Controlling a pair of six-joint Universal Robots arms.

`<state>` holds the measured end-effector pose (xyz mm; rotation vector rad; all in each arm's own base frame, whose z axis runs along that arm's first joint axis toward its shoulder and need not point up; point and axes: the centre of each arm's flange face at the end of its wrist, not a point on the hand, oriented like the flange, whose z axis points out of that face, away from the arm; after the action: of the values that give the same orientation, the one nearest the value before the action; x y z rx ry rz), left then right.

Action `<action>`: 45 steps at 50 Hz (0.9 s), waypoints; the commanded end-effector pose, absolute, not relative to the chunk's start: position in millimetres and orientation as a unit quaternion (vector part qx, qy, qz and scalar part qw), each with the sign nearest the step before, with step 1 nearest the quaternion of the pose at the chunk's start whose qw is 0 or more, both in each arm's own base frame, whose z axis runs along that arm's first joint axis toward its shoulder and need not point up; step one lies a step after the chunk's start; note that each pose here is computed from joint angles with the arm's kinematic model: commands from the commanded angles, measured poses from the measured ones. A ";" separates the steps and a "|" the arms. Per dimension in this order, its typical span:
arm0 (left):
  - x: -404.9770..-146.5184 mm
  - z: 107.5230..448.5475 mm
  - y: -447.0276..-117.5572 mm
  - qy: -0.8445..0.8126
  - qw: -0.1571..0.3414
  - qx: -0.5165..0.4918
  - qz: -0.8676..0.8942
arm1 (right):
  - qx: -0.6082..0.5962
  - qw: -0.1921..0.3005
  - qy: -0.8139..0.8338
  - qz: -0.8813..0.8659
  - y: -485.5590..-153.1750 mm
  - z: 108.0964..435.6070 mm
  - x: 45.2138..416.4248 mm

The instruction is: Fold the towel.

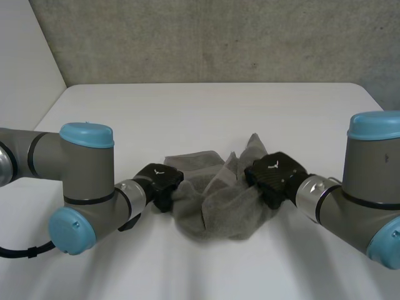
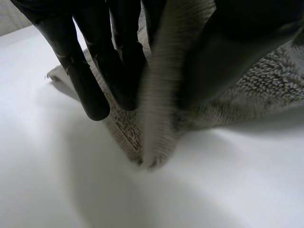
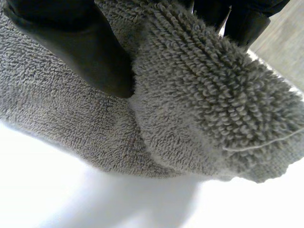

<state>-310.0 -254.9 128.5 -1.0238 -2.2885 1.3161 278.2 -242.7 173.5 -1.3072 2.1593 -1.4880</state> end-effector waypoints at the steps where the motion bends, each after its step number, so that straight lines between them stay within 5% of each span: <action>1: -320.4 165.7 -274.1 -0.758 0.166 -0.334 0.535 | -0.429 0.098 0.656 -0.613 -260.7 216.4 293.4; 7: -323.4 237.5 -297.7 -0.681 0.194 -0.252 0.660 | -0.350 0.085 0.479 -0.801 -288.1 274.3 307.0; 12: -307.0 337.1 -300.8 -0.560 0.218 -0.164 0.782 | -0.278 0.103 0.330 -0.896 -273.3 332.2 299.0; 16: -303.1 354.9 -293.1 -0.531 0.224 -0.157 0.802 | -0.252 0.124 0.294 -0.913 -268.2 336.8 293.0; 21: -302.2 324.8 -285.8 -0.565 0.221 -0.173 0.776 | -0.318 0.175 0.371 -0.855 -255.9 282.5 297.4; 23: -303.5 281.9 -275.9 -0.612 0.225 -0.203 0.731 | -0.318 0.175 0.372 -0.854 -255.8 282.3 297.4; 25: -304.0 259.1 -270.2 -0.634 0.227 -0.221 0.705 | -0.398 0.212 0.491 -0.746 -241.7 221.6 300.4; 28: -304.7 209.6 -250.3 -0.676 0.231 -0.275 0.643 | -0.451 0.187 0.570 -0.661 -230.0 194.4 287.4; 36: -293.9 143.3 -191.0 -0.710 0.206 -0.409 0.535 | -0.542 0.072 0.670 -0.502 -226.0 184.7 235.4; 45: -288.4 136.8 -175.2 -0.717 0.197 -0.430 0.512 | -0.517 0.078 0.704 -0.481 -222.1 201.7 226.8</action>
<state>-291.4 -181.3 137.8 -1.1850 -1.9896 1.4555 231.4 -223.4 189.3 -1.6146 2.0586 -1.4405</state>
